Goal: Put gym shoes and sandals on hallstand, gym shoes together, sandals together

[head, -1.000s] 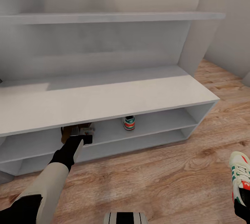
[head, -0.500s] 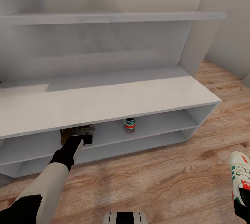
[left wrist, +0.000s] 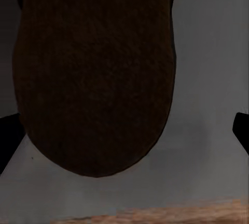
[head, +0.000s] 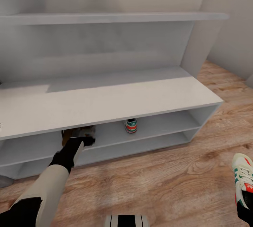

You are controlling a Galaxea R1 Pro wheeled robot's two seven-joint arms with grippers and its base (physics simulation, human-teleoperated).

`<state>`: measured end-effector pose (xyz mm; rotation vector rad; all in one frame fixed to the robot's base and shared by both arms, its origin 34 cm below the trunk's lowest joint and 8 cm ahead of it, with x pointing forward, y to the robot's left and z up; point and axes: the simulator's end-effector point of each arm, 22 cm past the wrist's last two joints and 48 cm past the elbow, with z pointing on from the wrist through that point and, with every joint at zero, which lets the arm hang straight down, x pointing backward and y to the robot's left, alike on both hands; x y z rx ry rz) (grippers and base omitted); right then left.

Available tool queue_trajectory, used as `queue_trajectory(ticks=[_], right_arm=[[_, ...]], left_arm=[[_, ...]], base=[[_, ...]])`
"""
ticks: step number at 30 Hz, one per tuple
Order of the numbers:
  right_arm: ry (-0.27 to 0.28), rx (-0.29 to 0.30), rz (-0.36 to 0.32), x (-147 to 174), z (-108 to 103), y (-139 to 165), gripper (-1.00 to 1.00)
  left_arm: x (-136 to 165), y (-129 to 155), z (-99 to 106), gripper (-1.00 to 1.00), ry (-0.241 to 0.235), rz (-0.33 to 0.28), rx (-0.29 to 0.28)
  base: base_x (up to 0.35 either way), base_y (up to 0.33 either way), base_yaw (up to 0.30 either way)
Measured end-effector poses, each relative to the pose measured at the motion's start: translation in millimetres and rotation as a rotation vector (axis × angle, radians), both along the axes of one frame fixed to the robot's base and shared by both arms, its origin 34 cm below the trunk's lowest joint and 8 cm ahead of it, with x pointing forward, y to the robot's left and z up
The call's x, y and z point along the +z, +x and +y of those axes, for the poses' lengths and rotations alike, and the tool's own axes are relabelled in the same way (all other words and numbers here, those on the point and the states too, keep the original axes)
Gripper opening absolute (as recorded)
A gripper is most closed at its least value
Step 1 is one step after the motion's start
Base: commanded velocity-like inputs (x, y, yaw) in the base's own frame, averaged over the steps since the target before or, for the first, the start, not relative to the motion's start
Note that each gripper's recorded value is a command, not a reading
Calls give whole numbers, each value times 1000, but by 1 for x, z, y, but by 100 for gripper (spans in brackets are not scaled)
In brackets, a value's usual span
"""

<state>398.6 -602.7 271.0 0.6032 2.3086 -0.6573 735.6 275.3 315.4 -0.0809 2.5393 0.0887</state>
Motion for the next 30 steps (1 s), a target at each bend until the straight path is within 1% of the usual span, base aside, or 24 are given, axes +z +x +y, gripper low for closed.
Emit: queue_trajectory(ticks=[8,19,25,30], right_arm=[[0,0,1,0,0,0,-100],[0,0,1,0,0,0,-100],[0,0,0,0,0,0,-100],[0,0,-1,0,0,0,-100]], left_arm=[[0,1,-1,100,-1,-3,0],[0,1,-1,100,-1,-4,0],[0,0,-1,100,-1,-4,1],[0,1,-1,100,0,-6,0]], base=[[-298,-31,0],[-305,-148,0],[-173,-230,0],[-80,-260,0]])
